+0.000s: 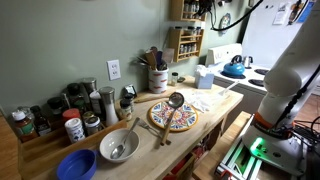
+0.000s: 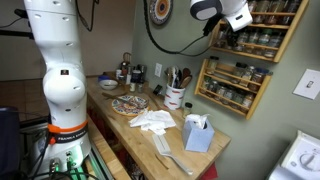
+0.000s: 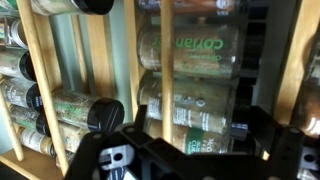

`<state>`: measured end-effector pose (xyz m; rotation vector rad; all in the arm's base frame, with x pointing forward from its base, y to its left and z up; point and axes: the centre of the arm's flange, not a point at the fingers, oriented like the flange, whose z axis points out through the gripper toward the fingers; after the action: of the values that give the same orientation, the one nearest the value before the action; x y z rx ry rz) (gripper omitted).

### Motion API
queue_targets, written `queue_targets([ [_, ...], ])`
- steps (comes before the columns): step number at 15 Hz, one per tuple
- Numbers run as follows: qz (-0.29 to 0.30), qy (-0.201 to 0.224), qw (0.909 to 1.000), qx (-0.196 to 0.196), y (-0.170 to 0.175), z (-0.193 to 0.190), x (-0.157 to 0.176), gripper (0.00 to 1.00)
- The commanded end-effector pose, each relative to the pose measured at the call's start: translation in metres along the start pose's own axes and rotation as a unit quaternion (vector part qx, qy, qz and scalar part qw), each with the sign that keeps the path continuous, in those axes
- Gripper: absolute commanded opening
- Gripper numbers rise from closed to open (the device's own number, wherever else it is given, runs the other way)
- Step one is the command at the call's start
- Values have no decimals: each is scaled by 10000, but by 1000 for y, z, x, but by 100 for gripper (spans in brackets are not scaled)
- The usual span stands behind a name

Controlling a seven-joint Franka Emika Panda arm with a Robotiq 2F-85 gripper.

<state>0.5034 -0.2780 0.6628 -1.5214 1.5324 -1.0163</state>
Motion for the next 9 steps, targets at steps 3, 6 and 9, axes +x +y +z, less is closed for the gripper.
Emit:
queue_targets([
  [3,-150,-14,9995,-278,11,-4,-1,100],
  [6,-291,-1,9986,-431,17,-12,0,100],
  [9,-387,-61,9978,-538,21,-16,0,100],
])
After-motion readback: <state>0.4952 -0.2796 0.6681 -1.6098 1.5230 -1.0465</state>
